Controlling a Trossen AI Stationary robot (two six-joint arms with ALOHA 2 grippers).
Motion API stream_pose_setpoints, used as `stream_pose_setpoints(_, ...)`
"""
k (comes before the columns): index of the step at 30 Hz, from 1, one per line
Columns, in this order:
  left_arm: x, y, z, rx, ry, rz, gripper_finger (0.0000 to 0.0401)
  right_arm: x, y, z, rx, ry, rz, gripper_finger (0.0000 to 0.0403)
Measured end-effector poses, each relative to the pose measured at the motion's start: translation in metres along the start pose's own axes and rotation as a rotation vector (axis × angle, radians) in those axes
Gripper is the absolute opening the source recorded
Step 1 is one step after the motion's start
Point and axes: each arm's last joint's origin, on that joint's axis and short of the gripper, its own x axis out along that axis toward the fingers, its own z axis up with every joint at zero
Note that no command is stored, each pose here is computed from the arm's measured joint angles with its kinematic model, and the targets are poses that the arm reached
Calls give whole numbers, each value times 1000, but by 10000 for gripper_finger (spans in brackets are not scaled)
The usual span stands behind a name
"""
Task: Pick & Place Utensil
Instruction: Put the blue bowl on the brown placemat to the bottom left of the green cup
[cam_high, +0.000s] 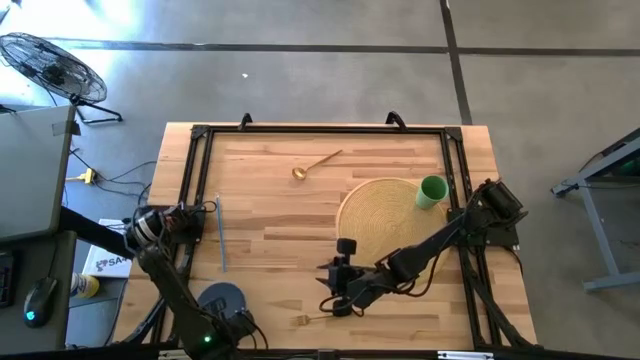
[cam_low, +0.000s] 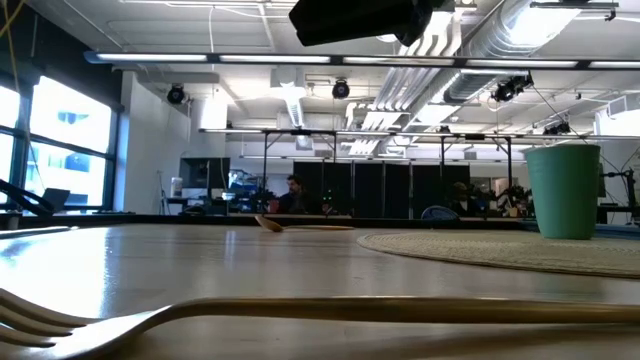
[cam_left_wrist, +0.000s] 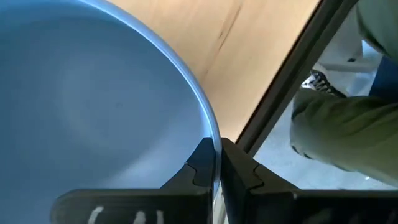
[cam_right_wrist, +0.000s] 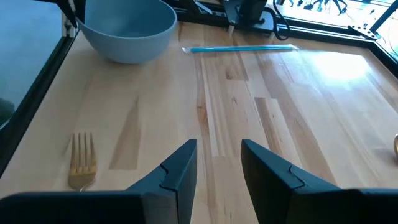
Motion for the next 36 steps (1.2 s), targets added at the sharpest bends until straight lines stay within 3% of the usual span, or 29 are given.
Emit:
stream_pose_setpoints(11,-1,2,11,-14,-19,-2,3,-1,1,-1,-5,4,2,119)
stream_pose_setpoints(20,-20,2,33,103,-76,-8,3,-9,12,-3,-14,-3,11,119)
stream_pose_setpoints(28,-34,13,70,291,-147,53,3,-27,21,-9,31,29,-14,96)
stream_pose_setpoints(36,-38,40,128,488,-198,129,3,-50,32,-21,104,79,-74,51)
